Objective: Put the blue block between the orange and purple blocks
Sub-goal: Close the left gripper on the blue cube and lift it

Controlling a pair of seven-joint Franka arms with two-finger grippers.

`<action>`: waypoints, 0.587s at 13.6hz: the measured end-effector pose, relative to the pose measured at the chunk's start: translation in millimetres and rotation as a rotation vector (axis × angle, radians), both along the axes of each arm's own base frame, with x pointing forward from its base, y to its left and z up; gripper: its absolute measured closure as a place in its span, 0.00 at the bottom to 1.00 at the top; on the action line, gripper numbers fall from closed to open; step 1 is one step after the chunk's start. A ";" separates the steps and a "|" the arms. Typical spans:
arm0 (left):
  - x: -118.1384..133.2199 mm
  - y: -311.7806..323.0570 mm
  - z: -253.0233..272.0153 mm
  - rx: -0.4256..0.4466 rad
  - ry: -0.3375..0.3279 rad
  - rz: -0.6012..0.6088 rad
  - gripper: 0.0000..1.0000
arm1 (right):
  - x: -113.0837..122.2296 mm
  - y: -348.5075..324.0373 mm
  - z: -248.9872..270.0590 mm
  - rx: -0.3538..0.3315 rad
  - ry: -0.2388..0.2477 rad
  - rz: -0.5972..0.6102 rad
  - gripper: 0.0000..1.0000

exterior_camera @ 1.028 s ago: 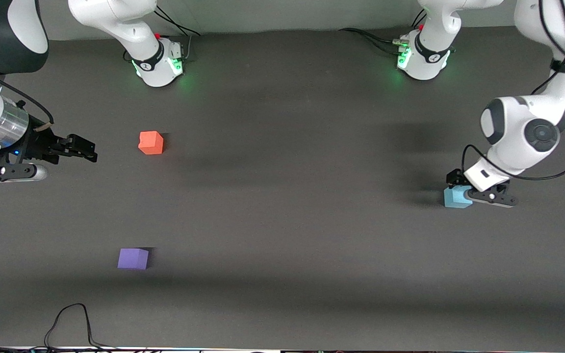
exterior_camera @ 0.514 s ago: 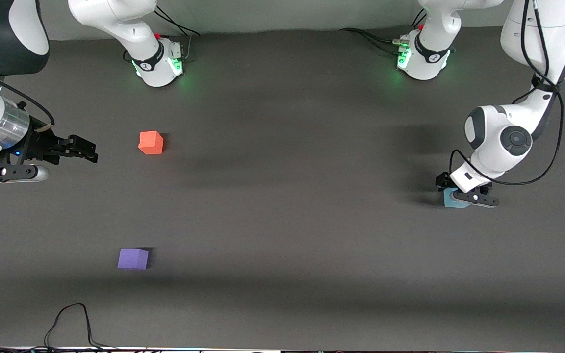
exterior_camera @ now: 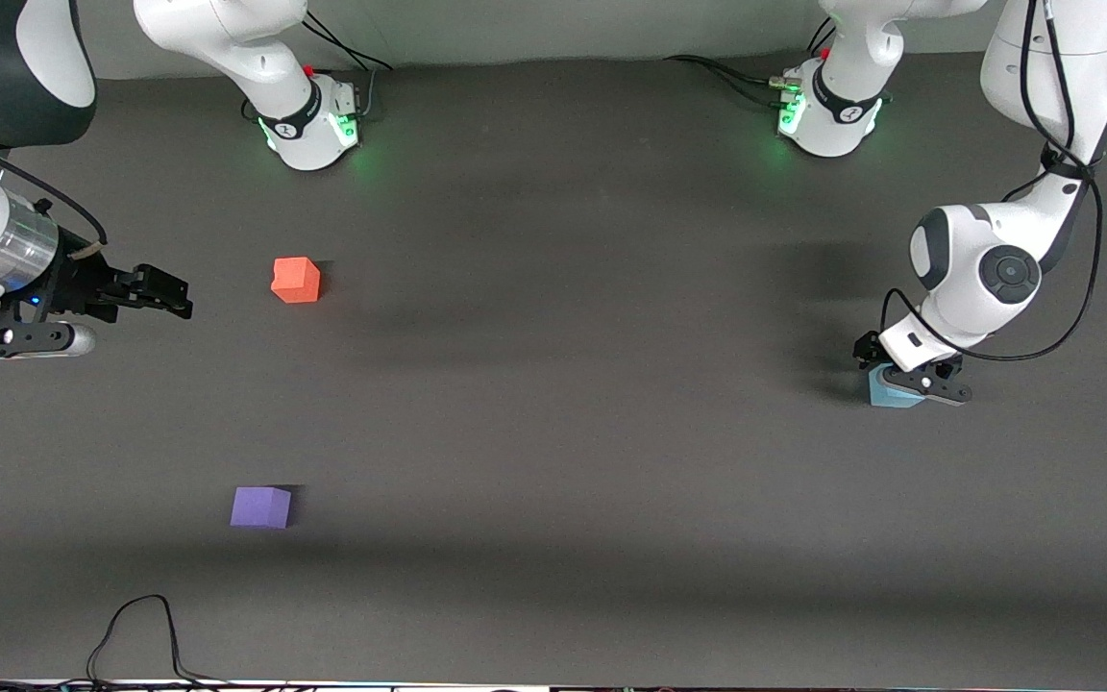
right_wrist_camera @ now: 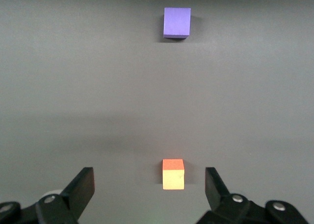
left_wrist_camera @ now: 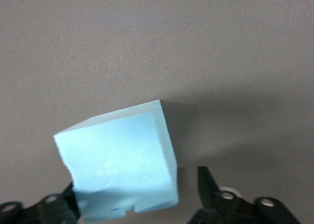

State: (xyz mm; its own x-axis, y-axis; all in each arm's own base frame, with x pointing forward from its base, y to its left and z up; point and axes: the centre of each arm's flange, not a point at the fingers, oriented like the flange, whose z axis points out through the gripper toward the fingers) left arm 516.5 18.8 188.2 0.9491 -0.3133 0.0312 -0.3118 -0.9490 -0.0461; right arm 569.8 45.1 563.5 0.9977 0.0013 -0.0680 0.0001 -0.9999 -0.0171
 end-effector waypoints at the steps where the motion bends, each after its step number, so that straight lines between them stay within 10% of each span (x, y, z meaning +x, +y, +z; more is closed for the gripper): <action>1: 0.2 0.2 0.2 0.000 -0.001 0.000 0.25 | 0.0 0.0 0.0 0.000 0.000 0.000 0.00; 3: 2.7 0.9 3.7 0.000 -0.006 0.002 0.41 | 0.0 0.0 0.0 0.000 0.000 0.000 0.00; 8: 17.9 2.1 18.1 -0.001 0.027 0.011 0.41 | 0.0 0.0 0.0 0.000 0.000 0.000 0.00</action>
State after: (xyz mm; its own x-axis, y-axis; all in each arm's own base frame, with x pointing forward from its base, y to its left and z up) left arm 534.4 20.9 206.3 0.9529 -0.3031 0.0060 -0.3027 -0.9524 -0.0374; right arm 569.9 45.2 563.5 0.9977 0.0013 -0.0681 0.0001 -0.9998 -0.0174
